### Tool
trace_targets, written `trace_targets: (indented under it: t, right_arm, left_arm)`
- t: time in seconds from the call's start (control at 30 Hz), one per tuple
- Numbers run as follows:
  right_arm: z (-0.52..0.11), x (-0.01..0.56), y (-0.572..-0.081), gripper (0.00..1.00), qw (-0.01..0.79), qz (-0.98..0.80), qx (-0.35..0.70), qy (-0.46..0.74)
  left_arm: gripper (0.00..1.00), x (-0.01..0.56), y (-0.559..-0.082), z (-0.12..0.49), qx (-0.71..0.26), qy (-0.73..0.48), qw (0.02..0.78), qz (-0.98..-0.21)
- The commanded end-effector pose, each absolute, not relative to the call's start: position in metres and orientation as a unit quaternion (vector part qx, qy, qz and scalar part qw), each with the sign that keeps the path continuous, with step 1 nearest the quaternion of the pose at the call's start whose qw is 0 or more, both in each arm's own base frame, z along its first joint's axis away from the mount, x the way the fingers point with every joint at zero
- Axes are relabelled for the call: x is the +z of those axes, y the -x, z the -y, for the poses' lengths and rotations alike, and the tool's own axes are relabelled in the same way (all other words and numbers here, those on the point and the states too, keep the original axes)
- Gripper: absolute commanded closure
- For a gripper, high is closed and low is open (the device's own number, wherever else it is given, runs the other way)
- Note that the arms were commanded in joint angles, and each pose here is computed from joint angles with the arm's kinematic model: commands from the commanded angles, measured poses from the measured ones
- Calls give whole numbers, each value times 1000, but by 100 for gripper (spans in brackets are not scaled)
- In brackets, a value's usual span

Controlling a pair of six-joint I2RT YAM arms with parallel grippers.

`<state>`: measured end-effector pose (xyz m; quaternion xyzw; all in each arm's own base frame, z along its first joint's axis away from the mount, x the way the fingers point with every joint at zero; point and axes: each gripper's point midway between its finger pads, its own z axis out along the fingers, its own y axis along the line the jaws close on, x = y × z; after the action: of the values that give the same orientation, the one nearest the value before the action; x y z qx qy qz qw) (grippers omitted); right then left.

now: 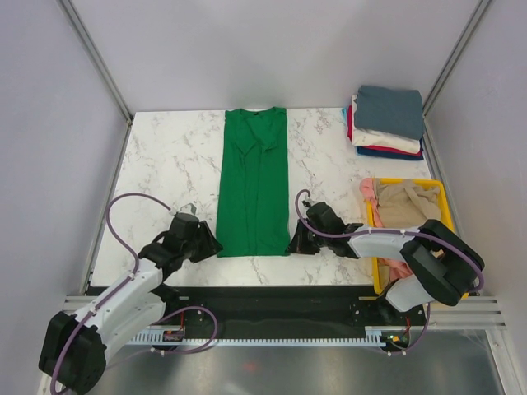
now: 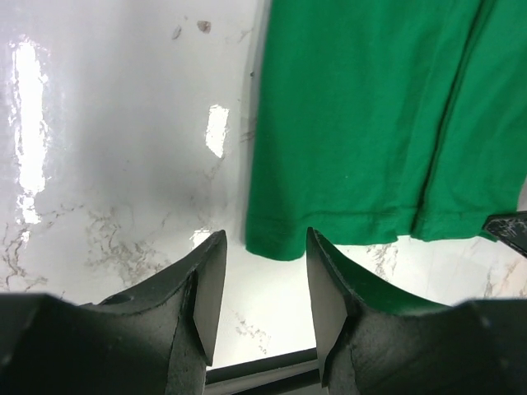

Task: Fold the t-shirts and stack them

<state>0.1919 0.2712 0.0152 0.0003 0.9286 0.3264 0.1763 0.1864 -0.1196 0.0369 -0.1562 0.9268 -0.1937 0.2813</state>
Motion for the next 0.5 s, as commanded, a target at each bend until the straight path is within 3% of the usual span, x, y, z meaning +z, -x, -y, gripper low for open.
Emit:
trace_targets:
  t: [0.0, 0.2, 0.47]
  right_arm:
    - [-239, -11, -180, 93, 160, -951, 265, 1]
    - [-237, -14, -179, 94, 158, -952, 263, -1]
    - [-234, -16, -179, 94, 157, -953, 259, -3]
  left_arm:
    - [49, 39, -190, 117, -181, 181, 283, -924]
    - [50, 29, -191, 126, -205, 178, 282, -920]
    - [60, 13, -183, 133, -212, 171, 261, -926]
